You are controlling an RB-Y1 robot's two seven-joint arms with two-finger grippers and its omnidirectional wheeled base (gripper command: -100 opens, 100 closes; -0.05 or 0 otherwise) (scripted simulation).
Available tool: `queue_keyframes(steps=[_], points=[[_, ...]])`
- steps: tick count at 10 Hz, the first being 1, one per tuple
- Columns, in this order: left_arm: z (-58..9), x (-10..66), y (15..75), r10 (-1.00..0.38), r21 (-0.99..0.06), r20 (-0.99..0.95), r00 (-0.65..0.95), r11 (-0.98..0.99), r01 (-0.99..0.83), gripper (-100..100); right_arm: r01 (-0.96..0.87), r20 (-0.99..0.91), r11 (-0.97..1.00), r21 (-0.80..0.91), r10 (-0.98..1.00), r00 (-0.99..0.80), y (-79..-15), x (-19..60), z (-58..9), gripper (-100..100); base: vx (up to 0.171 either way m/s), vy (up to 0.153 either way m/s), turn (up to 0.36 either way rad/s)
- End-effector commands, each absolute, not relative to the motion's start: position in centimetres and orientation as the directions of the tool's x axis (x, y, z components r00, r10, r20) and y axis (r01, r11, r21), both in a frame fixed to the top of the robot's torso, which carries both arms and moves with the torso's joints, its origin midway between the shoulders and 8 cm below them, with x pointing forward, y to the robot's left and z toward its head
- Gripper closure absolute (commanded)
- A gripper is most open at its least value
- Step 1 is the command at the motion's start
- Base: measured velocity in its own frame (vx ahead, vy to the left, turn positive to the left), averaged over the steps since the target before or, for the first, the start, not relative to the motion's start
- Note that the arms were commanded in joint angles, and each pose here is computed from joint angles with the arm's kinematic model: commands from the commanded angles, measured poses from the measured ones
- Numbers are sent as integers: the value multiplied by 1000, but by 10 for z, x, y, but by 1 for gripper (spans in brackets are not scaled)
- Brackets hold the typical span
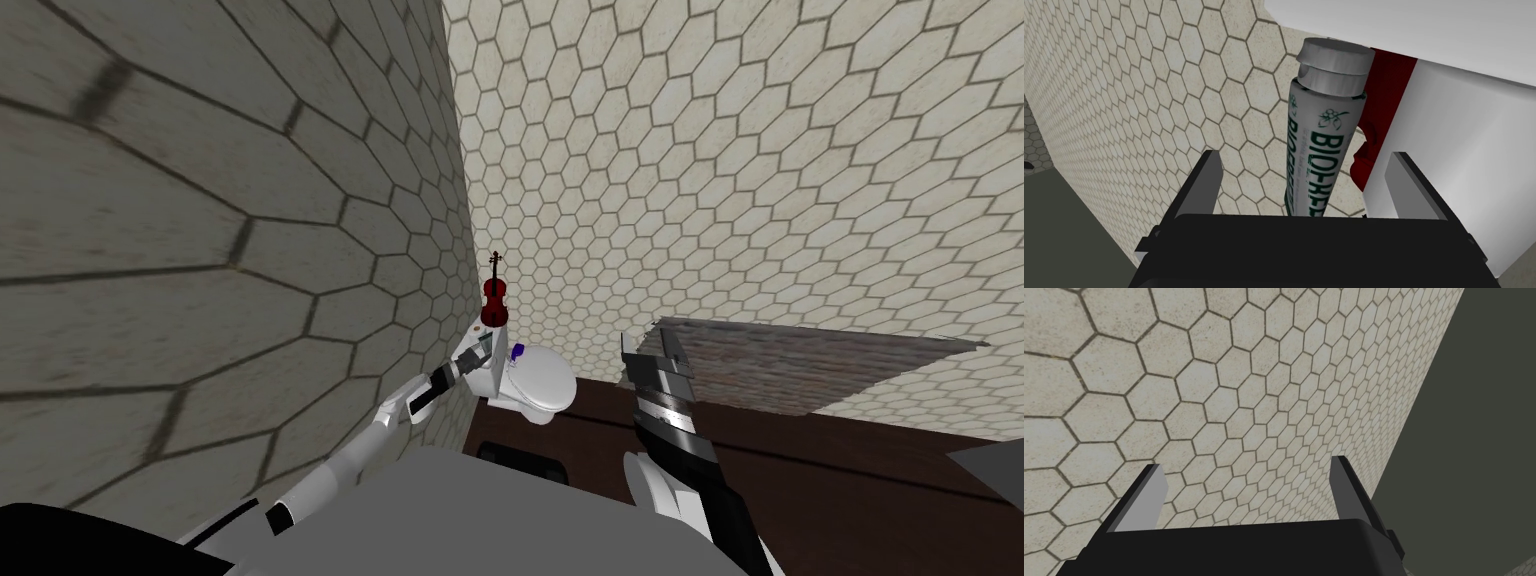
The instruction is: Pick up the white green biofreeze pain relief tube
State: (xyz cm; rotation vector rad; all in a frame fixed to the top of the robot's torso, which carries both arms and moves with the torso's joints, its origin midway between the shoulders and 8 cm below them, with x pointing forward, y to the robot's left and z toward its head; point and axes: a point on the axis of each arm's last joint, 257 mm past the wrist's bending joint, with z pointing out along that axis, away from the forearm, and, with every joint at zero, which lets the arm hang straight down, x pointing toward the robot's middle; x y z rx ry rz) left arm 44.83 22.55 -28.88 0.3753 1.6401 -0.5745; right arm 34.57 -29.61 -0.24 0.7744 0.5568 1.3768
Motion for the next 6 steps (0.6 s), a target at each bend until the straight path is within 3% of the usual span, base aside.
queue_keyframes(steps=[1,6], points=[[-298,451,233,-76,-155,-983,-165,828,538,-100,-648,89,18,762,987,132,-296,346,-2,0,0,0,0],[-293,492,227,-84,-157,-984,-157,824,544,-100,-648,89,18,761,987,132,-296,346,-2,0,-77,4,-17]])
